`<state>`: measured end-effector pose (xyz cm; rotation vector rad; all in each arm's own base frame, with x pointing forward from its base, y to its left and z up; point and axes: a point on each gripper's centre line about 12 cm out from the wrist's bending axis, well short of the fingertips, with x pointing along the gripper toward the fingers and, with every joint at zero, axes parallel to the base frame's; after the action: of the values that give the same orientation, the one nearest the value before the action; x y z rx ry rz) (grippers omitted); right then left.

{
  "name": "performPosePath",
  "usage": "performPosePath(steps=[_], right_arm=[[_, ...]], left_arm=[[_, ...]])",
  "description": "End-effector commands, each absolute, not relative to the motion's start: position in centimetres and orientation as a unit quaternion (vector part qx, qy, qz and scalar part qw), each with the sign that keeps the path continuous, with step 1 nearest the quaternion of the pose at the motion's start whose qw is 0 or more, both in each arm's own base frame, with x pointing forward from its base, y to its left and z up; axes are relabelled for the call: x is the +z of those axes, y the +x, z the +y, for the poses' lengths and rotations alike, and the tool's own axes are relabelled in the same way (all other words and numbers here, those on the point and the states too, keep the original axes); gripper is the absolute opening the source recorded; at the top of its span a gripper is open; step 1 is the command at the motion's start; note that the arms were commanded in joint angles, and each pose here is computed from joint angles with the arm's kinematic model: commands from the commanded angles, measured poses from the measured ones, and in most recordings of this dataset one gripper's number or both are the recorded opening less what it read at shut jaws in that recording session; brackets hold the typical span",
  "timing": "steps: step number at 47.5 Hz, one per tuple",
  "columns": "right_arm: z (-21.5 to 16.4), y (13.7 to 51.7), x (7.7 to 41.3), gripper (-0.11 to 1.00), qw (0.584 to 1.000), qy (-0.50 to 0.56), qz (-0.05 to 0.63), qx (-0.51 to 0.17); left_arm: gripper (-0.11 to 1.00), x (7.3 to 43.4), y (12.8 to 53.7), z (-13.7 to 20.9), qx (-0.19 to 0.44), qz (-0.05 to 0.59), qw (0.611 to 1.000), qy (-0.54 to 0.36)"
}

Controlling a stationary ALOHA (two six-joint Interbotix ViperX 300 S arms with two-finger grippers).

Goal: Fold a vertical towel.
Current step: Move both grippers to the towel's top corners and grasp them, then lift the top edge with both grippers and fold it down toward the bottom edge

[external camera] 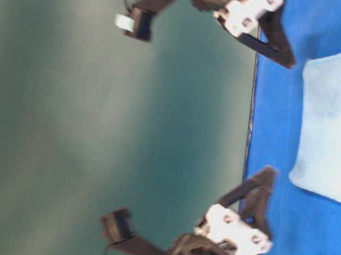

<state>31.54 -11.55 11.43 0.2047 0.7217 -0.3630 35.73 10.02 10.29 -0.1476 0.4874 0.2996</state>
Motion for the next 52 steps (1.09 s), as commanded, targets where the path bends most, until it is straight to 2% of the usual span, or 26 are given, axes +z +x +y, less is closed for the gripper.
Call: performPosePath(steps=[1, 12, 21, 24, 26, 29, 36, 38, 52], right_arm=[[-12.1, 32.5, 11.4, 0.60, 0.918, 0.097, 0.341, -0.178], [-13.0, 32.8, 10.3, 0.60, 0.914, 0.101, 0.345, -0.187], [-13.0, 32.6, 9.9, 0.59, 0.912, 0.100, 0.351, -0.186], [-12.9, 32.7, 9.9, 0.57, 0.912, 0.098, 0.352, -0.184], [-12.8, 32.8, 9.8, 0.55, 0.913, 0.095, 0.353, -0.182], [-12.6, 33.1, 9.6, 0.43, 0.914, 0.090, 0.355, -0.176], [-12.3, 33.4, 9.2, 0.05, 0.912, 0.088, 0.362, -0.170], [-12.3, 33.4, 9.2, 0.03, 0.913, 0.088, 0.362, -0.170], [-12.7, 33.0, 9.6, 0.03, 0.912, 0.096, 0.357, -0.179]], left_arm=[[0.79, 10.3, 36.5, 10.7, 0.154, 0.230, 0.958, -0.074], [0.79, 8.4, 36.9, 11.9, 0.167, 0.247, 0.951, -0.080], [0.74, 7.8, 37.0, 11.8, 0.165, 0.254, 0.950, -0.080], [0.68, 7.7, 36.9, 11.5, 0.162, 0.257, 0.949, -0.079], [0.59, 7.7, 36.9, 11.2, 0.158, 0.259, 0.950, -0.077], [0.44, 7.6, 37.0, 10.7, 0.150, 0.263, 0.950, -0.071], [0.13, 7.4, 37.1, 10.0, 0.141, 0.267, 0.951, -0.066], [0.06, 7.5, 37.0, 10.0, 0.141, 0.266, 0.951, -0.066], [0.04, 8.3, 37.1, 10.3, 0.144, 0.260, 0.953, -0.064]])
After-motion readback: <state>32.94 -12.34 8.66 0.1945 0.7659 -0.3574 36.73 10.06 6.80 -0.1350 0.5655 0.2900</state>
